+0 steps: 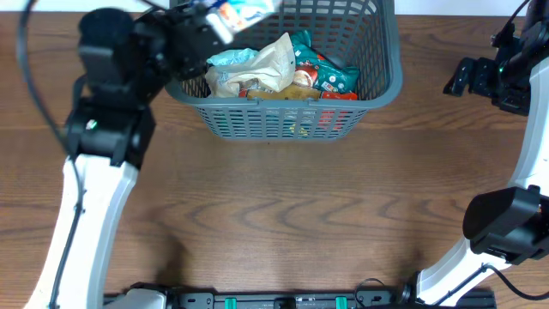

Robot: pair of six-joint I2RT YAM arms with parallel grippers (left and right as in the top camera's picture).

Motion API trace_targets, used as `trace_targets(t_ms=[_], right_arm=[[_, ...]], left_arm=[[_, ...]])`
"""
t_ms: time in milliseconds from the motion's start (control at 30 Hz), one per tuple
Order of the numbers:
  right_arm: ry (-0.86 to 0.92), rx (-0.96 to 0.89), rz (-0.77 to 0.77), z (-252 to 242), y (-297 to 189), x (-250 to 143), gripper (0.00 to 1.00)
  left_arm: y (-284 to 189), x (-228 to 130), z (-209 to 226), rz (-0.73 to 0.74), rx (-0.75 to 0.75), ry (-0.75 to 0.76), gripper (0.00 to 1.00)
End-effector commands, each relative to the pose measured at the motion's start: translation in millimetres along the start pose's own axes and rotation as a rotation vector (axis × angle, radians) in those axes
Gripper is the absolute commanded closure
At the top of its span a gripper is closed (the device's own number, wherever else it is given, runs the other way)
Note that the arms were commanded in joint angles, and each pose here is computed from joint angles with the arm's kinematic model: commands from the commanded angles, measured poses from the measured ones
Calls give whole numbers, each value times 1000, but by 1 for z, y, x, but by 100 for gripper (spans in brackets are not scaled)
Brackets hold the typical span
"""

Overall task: Pack container
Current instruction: 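Raise the multi-pack over the basket rim with the left gripper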

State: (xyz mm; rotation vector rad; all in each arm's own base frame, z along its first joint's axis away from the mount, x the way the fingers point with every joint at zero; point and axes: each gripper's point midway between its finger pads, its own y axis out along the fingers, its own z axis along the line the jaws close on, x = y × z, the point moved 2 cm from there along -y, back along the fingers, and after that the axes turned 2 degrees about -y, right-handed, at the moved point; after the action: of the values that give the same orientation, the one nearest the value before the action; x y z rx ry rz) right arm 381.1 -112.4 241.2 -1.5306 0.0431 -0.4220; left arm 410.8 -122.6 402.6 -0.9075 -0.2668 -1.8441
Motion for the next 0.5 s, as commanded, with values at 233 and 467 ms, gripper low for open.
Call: trace_targets(t_ms=[233,467], right_arm=[[-21,31,-11,6,-5,-1,1],[-21,31,-11,6,-5,-1,1]], left_arm=[[91,-21,-47,170,-73,378,94],[133,-76,-91,291,-191,402,94]])
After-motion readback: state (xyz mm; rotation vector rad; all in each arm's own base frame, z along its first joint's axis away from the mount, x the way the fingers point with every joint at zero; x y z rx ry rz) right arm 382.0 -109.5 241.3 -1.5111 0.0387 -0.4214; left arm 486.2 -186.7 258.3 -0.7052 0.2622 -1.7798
